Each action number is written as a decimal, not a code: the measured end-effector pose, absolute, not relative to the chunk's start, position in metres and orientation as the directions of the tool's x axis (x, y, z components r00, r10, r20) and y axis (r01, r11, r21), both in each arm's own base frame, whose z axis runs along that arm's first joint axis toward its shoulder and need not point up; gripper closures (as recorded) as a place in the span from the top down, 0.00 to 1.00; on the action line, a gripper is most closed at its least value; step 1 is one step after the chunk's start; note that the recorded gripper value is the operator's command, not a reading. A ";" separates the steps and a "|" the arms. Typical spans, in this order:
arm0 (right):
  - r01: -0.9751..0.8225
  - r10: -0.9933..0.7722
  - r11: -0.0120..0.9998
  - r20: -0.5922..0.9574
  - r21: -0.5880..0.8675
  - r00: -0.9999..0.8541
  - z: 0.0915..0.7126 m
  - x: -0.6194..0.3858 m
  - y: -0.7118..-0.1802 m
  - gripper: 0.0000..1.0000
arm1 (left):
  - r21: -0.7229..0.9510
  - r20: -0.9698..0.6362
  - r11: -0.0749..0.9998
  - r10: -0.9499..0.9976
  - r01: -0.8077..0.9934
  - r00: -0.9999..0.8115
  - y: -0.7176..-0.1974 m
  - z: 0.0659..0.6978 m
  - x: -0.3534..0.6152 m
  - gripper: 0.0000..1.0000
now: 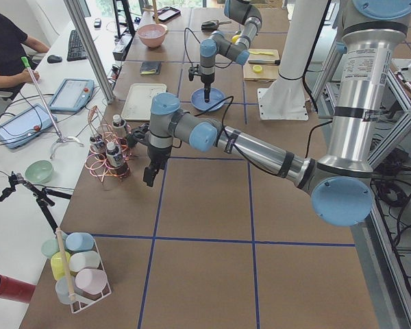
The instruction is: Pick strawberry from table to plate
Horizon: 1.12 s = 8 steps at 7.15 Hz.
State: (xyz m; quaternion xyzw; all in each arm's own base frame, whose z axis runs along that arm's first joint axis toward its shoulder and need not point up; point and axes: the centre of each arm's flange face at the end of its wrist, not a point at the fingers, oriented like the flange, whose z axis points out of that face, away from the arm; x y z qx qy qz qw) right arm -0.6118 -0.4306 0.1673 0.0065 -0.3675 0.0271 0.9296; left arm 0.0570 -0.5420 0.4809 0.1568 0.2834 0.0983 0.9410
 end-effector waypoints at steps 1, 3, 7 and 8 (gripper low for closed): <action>-0.085 0.065 0.996 0.692 -0.006 0.719 0.147 -0.569 -0.438 1.00 | 0.350 -0.503 0.932 0.272 -0.095 0.820 -0.542 0.481 0.056 1.00; -0.122 0.056 0.992 0.705 0.043 0.707 0.141 -0.442 -0.451 1.00 | 0.334 -0.517 0.938 0.265 -0.093 0.814 -0.544 0.490 0.045 1.00; 0.047 -0.115 0.992 0.688 0.116 0.717 0.286 -0.205 -0.517 1.00 | 0.274 -0.596 0.957 0.246 -0.094 0.764 -0.540 0.532 0.004 1.00; 0.099 -0.157 0.987 0.688 0.123 0.709 0.340 -0.145 -0.524 1.00 | 0.246 -0.620 0.964 0.236 -0.101 0.749 -0.534 0.554 -0.012 1.00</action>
